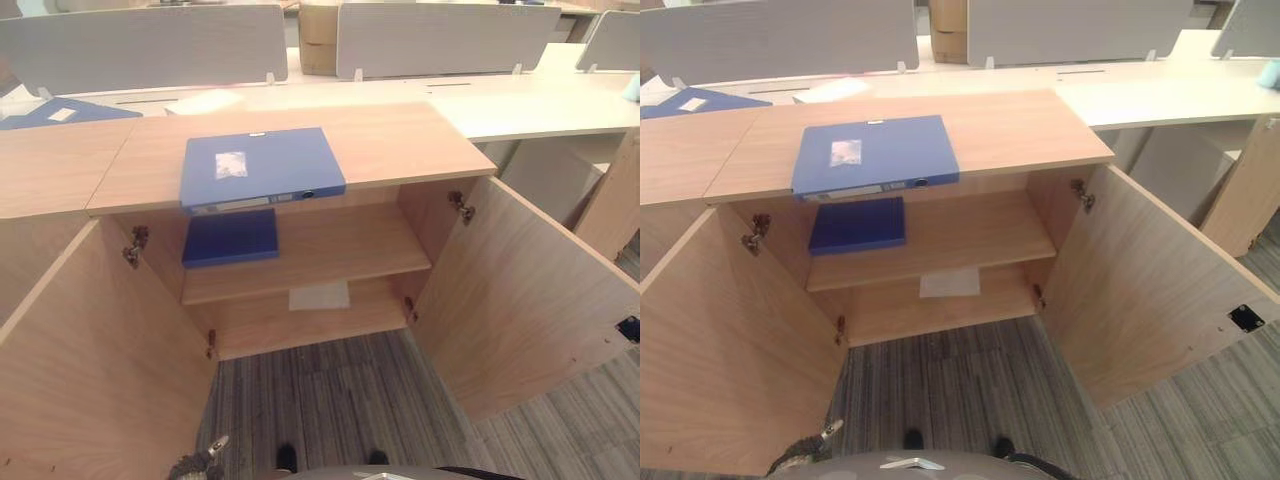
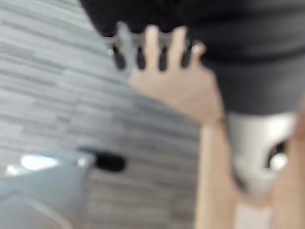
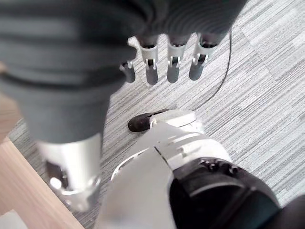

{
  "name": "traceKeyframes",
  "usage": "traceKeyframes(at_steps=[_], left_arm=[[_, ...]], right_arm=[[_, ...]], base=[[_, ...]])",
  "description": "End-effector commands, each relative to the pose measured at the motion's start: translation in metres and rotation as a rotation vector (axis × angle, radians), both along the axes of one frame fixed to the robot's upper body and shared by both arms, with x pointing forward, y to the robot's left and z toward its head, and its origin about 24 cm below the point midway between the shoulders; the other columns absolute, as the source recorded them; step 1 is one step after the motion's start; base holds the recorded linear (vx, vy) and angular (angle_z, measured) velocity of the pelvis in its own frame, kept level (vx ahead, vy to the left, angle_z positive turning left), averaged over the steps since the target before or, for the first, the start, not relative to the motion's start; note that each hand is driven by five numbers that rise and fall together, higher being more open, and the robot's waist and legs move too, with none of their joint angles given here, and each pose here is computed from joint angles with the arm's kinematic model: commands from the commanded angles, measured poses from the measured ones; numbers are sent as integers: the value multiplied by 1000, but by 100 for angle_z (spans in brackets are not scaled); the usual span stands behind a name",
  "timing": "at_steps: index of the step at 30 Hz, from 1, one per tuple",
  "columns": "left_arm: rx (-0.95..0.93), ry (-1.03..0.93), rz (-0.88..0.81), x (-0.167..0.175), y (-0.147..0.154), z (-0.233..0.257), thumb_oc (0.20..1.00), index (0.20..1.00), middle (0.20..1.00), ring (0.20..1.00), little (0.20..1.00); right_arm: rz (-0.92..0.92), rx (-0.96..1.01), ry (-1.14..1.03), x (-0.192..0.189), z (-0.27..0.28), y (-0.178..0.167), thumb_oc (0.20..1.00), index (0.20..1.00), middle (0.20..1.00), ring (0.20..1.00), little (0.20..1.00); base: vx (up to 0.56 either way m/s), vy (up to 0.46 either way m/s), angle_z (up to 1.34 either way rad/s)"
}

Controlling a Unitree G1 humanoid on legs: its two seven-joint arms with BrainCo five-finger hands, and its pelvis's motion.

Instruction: Put the empty folder in the office cabinet

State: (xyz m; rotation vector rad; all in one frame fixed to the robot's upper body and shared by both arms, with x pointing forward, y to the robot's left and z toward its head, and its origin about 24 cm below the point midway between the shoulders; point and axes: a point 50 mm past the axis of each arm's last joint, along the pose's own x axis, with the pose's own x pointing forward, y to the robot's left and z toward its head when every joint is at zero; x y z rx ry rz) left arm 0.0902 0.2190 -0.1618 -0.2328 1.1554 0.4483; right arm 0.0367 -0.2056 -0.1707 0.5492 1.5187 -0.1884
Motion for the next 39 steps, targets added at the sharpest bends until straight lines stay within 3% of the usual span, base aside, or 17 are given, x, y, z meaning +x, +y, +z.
traceKeyframes(at_steps=[1, 11, 21, 27, 31, 39], left_arm=[[72, -145, -52, 41, 7, 15, 1000, 1000, 1000, 1000, 1000], [118, -382, -86, 91, 6, 50, 1000, 1000, 1000, 1000, 1000], [236, -475, -154, 108, 10, 72, 1000, 1000, 1000, 1000, 1000], [763, -547, -326, 147, 34, 126, 1000, 1000, 1000, 1000, 1000], [1247, -644, -486, 184, 55, 202, 1000, 1000, 1000, 1000, 1000], [1786, -833, -712, 213, 45, 296, 1000, 1000, 1000, 1000, 1000]], right_arm=[[40, -32, -26, 21, 4, -11, 1000, 1000, 1000, 1000, 1000], [46, -35, -19, 20, 6, -15, 1000, 1000, 1000, 1000, 1000], [42, -34, -12, 17, 5, -15, 1000, 1000, 1000, 1000, 1000], [55, -40, -4, 13, 6, -19, 1000, 1000, 1000, 1000, 1000], [57, -33, 1, 7, 5, -20, 1000, 1000, 1000, 1000, 1000], [60, -30, 10, -3, 5, -22, 1000, 1000, 1000, 1000, 1000]], base=[[0, 0, 0], [-6, 3, 1], [-2, -5, 4], [-2, 2, 1], [0, 0, 0], [-2, -4, -4]])
